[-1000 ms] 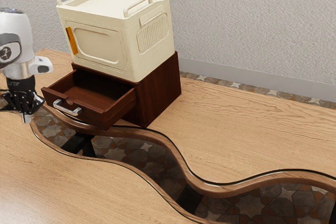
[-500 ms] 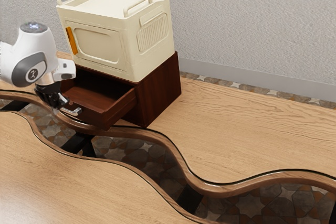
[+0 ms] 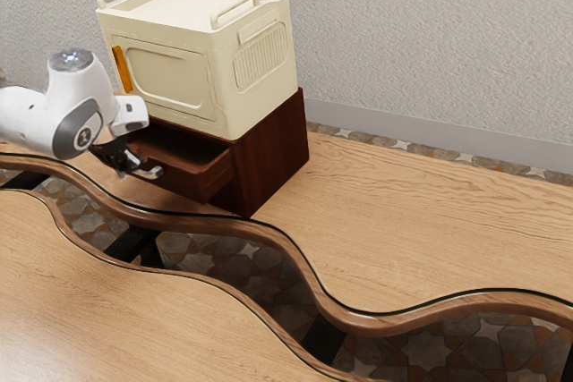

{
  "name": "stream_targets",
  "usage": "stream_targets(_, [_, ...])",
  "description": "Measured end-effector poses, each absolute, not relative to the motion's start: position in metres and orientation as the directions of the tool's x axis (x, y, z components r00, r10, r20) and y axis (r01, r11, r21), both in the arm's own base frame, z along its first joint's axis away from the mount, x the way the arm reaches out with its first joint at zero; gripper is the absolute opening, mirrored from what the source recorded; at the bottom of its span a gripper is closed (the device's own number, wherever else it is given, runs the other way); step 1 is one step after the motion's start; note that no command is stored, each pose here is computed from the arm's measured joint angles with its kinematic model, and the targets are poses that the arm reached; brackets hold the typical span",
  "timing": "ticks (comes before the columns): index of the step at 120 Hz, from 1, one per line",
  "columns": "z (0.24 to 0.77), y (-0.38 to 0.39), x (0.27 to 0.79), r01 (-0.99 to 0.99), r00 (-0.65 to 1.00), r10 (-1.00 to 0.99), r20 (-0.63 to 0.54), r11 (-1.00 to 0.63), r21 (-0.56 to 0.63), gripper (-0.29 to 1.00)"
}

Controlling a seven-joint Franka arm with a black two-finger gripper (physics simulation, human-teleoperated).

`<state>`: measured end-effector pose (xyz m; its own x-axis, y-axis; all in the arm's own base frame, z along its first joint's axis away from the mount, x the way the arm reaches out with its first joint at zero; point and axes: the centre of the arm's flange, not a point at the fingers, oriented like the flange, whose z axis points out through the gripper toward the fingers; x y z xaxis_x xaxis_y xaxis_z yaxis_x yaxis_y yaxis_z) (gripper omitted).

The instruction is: Push the drawer handle with one arm to close the drawer

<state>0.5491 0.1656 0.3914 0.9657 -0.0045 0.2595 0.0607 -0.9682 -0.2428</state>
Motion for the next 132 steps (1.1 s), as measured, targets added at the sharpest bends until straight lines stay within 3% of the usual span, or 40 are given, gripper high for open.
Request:
stream_targets(98, [0.387,0.13,0.635,-0.012,0.939,-0.123,0.322,-0.946,-0.325,-0.09])
stream_targets(116, [0.387,0.132,0.62,-0.003,0.949,-0.093,0.302,-0.958,-0.287,-0.08])
stream_targets(132, [0.424,0.12,0.595,-0.005,0.953,-0.074,0.294,-0.974,-0.229,-0.08])
